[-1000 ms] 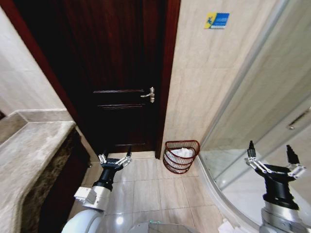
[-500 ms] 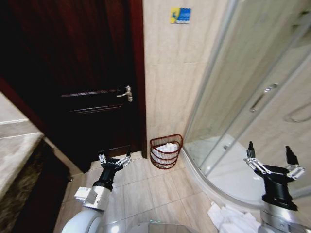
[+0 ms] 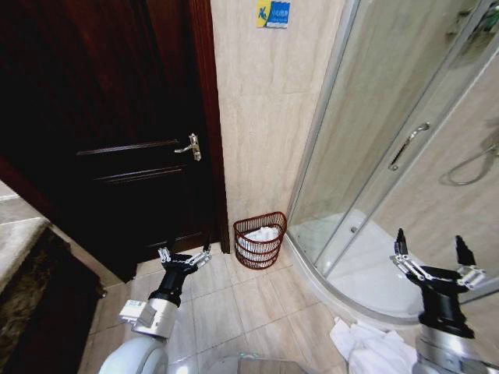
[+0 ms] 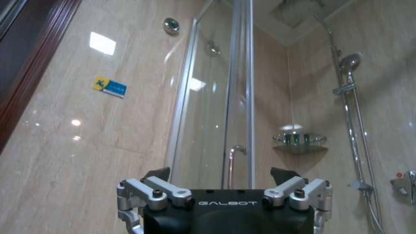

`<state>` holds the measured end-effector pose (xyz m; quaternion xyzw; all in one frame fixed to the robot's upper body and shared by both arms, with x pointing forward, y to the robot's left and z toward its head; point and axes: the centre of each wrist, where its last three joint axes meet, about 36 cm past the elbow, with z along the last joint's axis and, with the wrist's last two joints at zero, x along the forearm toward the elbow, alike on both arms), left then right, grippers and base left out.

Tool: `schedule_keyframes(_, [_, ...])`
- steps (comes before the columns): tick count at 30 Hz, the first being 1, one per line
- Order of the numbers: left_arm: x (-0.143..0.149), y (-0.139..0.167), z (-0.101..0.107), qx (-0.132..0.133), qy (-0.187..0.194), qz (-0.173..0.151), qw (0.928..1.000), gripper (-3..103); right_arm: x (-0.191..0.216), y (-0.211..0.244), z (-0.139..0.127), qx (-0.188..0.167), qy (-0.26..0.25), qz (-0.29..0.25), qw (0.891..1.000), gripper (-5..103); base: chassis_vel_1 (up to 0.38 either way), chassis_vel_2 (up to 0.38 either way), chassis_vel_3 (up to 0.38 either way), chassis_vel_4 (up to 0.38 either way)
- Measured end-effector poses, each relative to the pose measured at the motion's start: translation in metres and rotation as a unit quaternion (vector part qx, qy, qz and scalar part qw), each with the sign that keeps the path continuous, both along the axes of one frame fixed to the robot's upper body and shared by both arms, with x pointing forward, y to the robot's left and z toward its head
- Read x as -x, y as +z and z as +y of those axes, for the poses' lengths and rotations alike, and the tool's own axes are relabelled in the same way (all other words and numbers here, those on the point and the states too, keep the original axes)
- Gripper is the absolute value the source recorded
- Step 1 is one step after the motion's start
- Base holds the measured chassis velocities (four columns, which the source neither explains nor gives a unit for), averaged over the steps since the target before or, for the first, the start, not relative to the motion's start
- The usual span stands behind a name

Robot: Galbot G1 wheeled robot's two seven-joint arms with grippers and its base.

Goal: Discard the used towel into the hamper.

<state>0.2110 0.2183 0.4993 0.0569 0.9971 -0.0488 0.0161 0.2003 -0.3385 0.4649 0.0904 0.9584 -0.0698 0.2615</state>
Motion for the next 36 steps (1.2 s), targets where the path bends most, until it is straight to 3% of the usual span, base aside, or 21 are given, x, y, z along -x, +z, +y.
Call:
schedule_keyframes(9, [0.0,0.0,0.0,0.0,0.0,0.0,1.0,100,0.001,-0.004,0.004,-0.014,0.027,-0.001,1.0,100,0.0,0.0,0.0,0.0])
schedule_keyframes(11, [0.0,0.0,0.0,0.0,0.0,0.0,1.0,100,0.0,0.002,0.018,-0.05,0.048,0.002,0.998,100,0.0,0.0,0.0,0.0])
schedule_keyframes(13, [0.0,0.0,0.0,0.0,0.0,0.0,1.0,100,0.0,0.003,0.021,-0.058,0.051,0.005,0.997,100,0.0,0.0,0.0,0.0])
schedule_keyframes(15, [0.0,0.0,0.0,0.0,0.0,0.0,1.0,100,-0.005,0.013,0.045,-0.121,0.07,0.028,0.99,100,0.0,0.0,0.0,0.0])
schedule_keyframes(19, [0.0,0.0,0.0,0.0,0.0,0.0,1.0,100,-0.011,0.023,0.071,-0.156,0.091,0.058,0.982,100,0.0,0.0,0.0,0.0])
schedule_keyframes(24, [0.0,0.0,0.0,0.0,0.0,0.0,1.0,100,-0.02,0.031,0.09,-0.149,0.095,0.074,0.981,100,0.0,0.0,0.0,0.0])
schedule_keyframes(36, [0.0,0.0,0.0,0.0,0.0,0.0,1.0,100,-0.025,0.033,0.08,-0.128,0.072,0.073,0.987,100,0.0,0.0,0.0,0.0])
